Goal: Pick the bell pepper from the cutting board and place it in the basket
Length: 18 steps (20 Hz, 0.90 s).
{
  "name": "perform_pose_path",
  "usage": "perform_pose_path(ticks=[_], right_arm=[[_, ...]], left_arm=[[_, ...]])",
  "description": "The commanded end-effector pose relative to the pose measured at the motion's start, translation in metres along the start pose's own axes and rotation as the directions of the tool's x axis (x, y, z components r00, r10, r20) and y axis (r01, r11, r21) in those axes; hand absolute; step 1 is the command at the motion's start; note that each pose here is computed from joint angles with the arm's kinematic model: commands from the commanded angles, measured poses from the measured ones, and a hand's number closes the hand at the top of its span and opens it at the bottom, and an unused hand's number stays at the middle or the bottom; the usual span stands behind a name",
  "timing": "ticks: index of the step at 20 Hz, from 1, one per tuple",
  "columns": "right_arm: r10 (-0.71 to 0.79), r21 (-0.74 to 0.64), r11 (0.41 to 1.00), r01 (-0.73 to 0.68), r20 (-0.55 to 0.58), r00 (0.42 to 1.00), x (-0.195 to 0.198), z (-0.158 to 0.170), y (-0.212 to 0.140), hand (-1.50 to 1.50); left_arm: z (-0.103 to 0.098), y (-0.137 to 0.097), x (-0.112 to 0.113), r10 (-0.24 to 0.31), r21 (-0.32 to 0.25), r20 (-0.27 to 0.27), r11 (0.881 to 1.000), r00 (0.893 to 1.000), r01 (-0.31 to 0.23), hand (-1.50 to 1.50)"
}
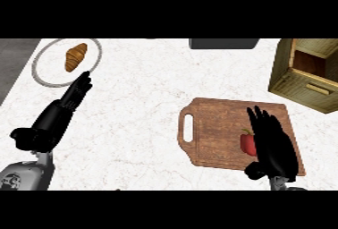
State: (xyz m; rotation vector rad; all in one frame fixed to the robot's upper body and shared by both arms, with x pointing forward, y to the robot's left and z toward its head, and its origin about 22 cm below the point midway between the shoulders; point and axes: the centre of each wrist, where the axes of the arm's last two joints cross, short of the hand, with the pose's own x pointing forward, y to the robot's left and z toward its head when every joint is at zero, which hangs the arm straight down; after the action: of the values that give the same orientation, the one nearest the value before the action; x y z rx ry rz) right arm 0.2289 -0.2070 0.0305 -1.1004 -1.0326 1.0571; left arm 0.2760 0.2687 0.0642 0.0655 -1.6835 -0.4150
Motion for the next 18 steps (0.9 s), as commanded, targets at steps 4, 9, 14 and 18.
perform_pose_path(ticks=[4,9,14,18], right_arm=[[0.015,0.030,0.999,-0.014,-0.036,0.999,-0.004,-0.015,0.015,-1.50],[-0.002,0.070,0.998,0.004,-0.030,1.000,0.002,-0.025,0.010,-1.50],[-0.003,0.161,0.987,0.005,-0.017,1.000,-0.022,-0.033,0.013,1.50],[0.068,0.181,0.981,-0.068,0.003,0.998,-0.008,-0.026,0.045,1.50]], left_arm=[[-0.001,0.007,0.002,0.038,0.011,0.001,0.999,0.999,-0.038,0.00],[0.002,-0.008,-0.011,0.040,-0.003,0.008,0.999,0.999,-0.040,0.00],[0.002,-0.016,-0.009,0.029,0.027,0.018,0.999,0.999,-0.029,0.00],[-0.015,0.010,-0.013,0.033,0.008,0.000,0.999,0.999,-0.033,0.00]])
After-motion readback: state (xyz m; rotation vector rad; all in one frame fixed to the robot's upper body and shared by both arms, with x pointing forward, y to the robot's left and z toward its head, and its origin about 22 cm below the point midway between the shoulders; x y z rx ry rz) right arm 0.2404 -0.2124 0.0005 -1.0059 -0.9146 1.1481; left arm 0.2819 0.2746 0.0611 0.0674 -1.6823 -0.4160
